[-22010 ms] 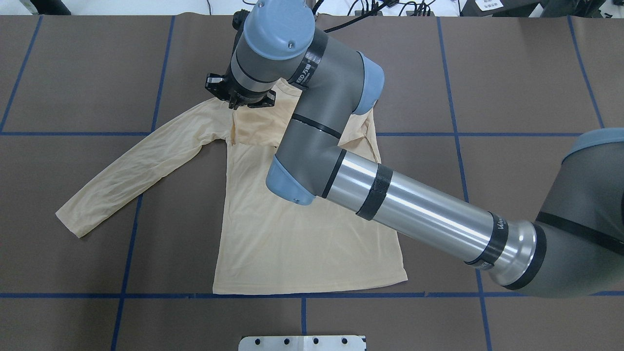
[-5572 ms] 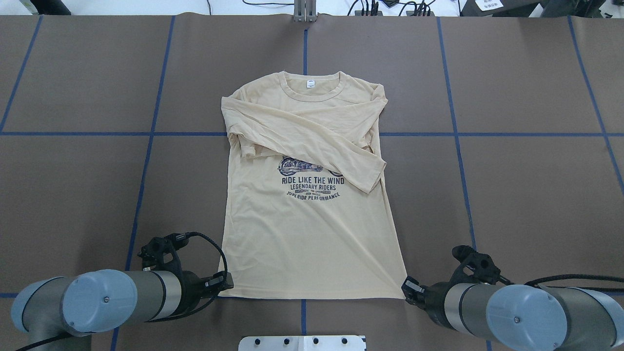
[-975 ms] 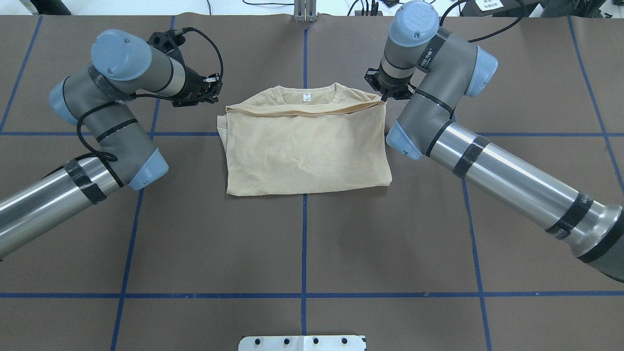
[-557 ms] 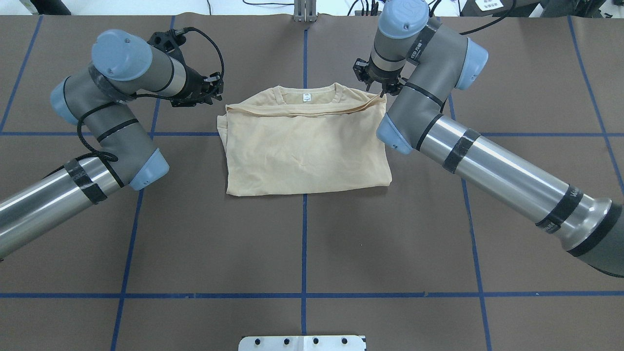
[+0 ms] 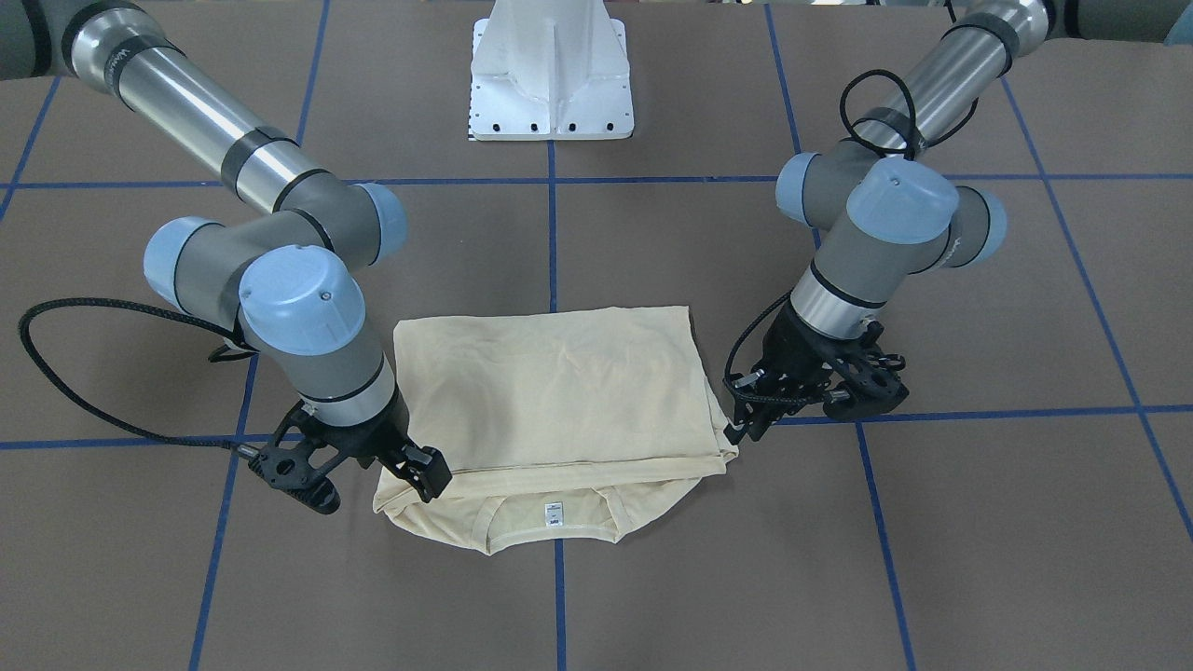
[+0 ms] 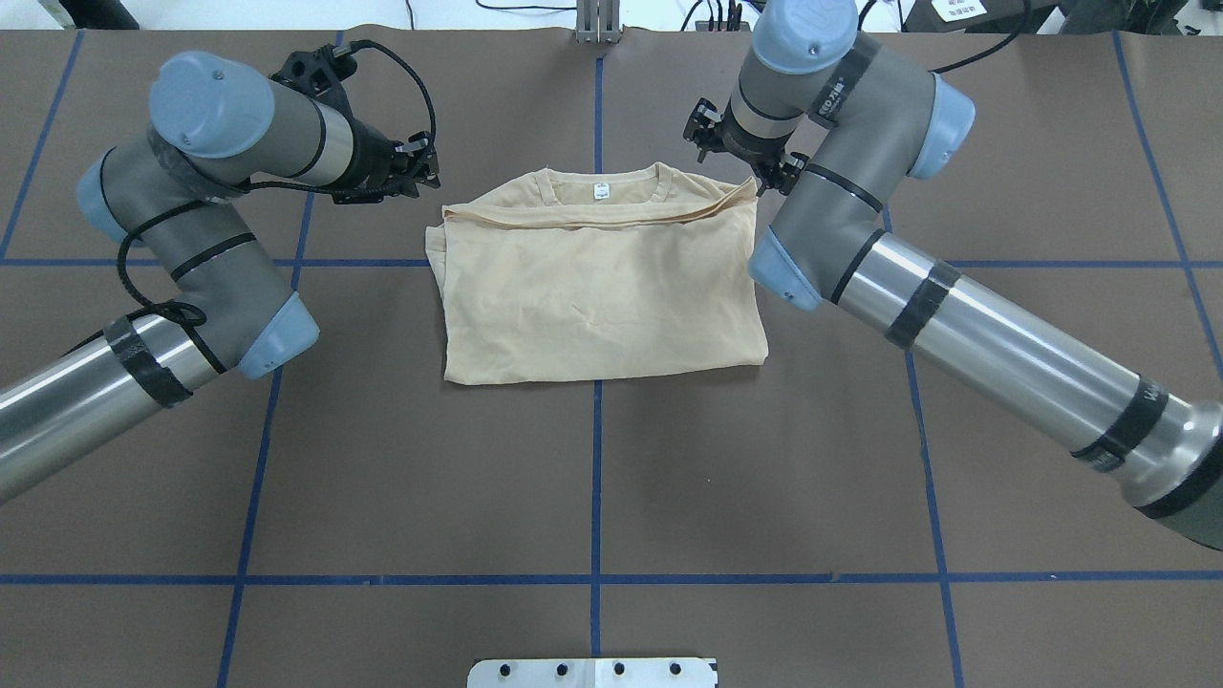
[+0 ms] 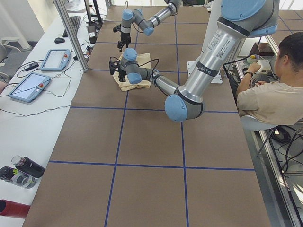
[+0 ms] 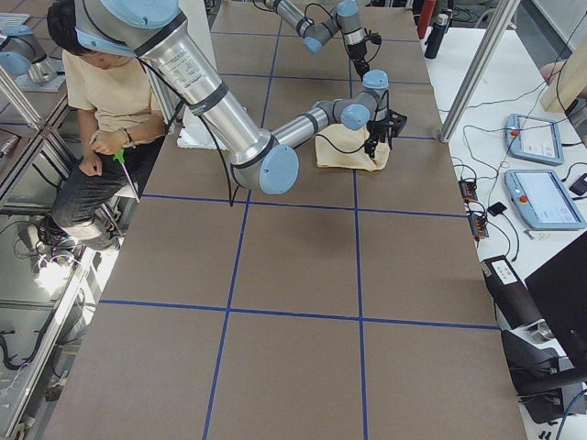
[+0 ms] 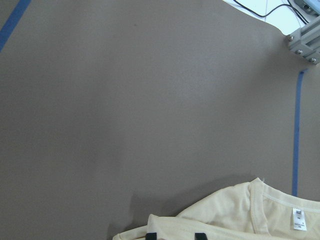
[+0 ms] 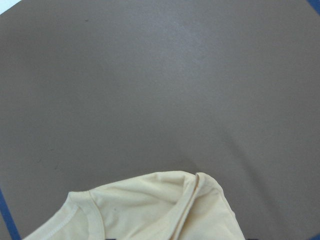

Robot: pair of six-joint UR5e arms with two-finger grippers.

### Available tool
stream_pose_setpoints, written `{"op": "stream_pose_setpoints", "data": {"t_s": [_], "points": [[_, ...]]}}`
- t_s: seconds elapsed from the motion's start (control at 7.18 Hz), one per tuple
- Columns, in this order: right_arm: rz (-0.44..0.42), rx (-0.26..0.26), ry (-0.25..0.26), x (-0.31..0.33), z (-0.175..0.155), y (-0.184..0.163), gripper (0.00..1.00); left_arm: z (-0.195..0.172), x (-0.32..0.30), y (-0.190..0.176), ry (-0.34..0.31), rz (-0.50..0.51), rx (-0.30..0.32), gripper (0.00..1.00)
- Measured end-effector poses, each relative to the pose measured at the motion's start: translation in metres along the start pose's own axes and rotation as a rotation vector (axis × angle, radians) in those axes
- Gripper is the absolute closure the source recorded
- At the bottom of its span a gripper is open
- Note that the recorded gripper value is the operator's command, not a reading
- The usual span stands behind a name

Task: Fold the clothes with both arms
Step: 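Release the hem and draw both grippers back from the folded shirt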

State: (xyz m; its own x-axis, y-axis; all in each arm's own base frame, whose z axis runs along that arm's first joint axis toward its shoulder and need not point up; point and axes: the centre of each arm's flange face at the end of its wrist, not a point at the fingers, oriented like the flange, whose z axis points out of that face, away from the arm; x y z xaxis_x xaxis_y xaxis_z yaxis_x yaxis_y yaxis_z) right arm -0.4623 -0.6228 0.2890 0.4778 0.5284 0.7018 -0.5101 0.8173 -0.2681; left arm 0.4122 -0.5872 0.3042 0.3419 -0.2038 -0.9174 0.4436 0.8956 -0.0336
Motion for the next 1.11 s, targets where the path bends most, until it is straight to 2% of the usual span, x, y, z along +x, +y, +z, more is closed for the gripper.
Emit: {"op": "stream_pose_setpoints", "data": {"t_s": [0.28, 0.42, 0.56, 0.84, 1.11], "points": [[0.084, -0.047, -0.049, 0.079, -0.028, 0.057, 0.11, -0.017, -0.004, 0.006, 0.019, 0.007, 0.005, 0.62], [0.151, -0.062, -0.061, 0.105, -0.041, 0.078, 0.16, -0.019, -0.004, 0.007, 0.022, 0.009, 0.006, 0.62], [0.216, -0.062, -0.062, 0.12, -0.041, 0.097, 0.2, -0.02, -0.004, 0.008, 0.024, 0.01, 0.007, 0.62], [0.337, -0.043, -0.095, 0.131, -0.023, 0.138, 0.22, -0.021, -0.004, 0.008, 0.022, 0.009, 0.009, 0.62], [0.384, -0.022, -0.107, 0.132, -0.009, 0.153, 0.25, -0.021, -0.003, 0.008, 0.021, 0.01, 0.012, 0.62]]}}
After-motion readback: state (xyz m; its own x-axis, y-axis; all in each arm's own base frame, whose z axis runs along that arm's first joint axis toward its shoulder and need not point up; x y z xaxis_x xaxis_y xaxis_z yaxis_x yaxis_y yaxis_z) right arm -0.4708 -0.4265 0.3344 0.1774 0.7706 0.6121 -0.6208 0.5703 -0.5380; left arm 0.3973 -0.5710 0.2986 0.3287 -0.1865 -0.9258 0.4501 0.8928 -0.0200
